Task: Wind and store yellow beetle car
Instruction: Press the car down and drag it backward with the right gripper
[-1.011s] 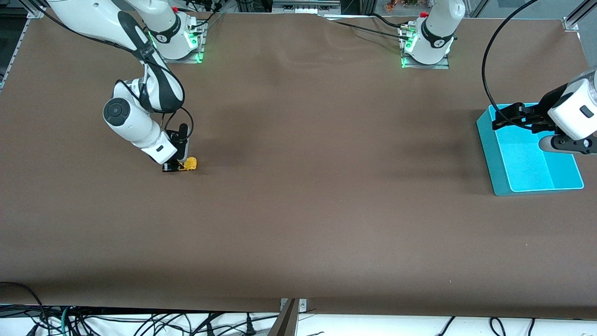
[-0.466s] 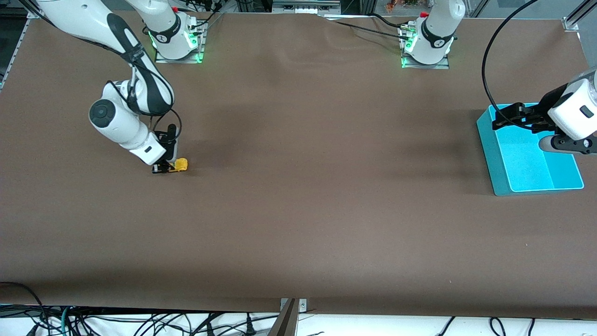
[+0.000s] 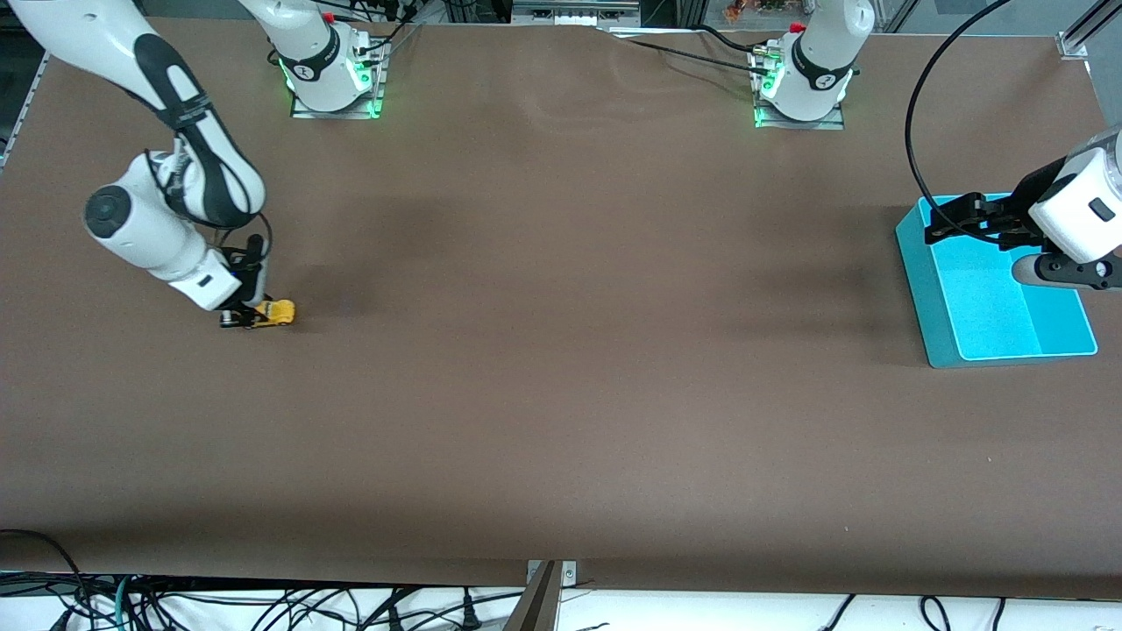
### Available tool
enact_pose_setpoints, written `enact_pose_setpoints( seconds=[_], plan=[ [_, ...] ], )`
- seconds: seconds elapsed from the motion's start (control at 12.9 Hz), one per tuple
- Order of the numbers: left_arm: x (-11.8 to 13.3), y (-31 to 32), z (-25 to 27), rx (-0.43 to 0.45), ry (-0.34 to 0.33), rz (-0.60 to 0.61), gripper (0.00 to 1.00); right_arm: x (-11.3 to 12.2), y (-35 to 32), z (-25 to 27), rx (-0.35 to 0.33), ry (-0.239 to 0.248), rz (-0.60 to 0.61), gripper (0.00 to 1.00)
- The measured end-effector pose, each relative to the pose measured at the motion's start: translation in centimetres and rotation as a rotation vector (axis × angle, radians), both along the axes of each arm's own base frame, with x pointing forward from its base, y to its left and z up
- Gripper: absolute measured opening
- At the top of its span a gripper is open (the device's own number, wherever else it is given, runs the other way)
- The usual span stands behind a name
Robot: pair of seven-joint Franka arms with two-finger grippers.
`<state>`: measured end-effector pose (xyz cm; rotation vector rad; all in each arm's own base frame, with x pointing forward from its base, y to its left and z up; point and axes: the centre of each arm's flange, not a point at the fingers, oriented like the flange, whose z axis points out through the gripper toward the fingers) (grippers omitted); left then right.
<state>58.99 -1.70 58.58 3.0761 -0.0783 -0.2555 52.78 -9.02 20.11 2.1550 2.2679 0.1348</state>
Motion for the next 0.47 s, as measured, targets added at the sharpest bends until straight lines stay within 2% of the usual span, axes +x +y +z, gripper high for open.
enact_pose_setpoints(
  seconds=[0.23, 0.47],
  plan=[
    [0.0, 0.0, 0.0, 0.0, 0.0, 0.0, 1.0, -0.5, -5.1, 0.0, 0.002, -0.01, -0.043, 0.38],
    [0.0, 0.0, 0.0, 0.0, 0.0, 0.0, 1.0, -0.4, -5.4, 0.0, 0.006, -0.005, -0.043, 0.38]
  ],
)
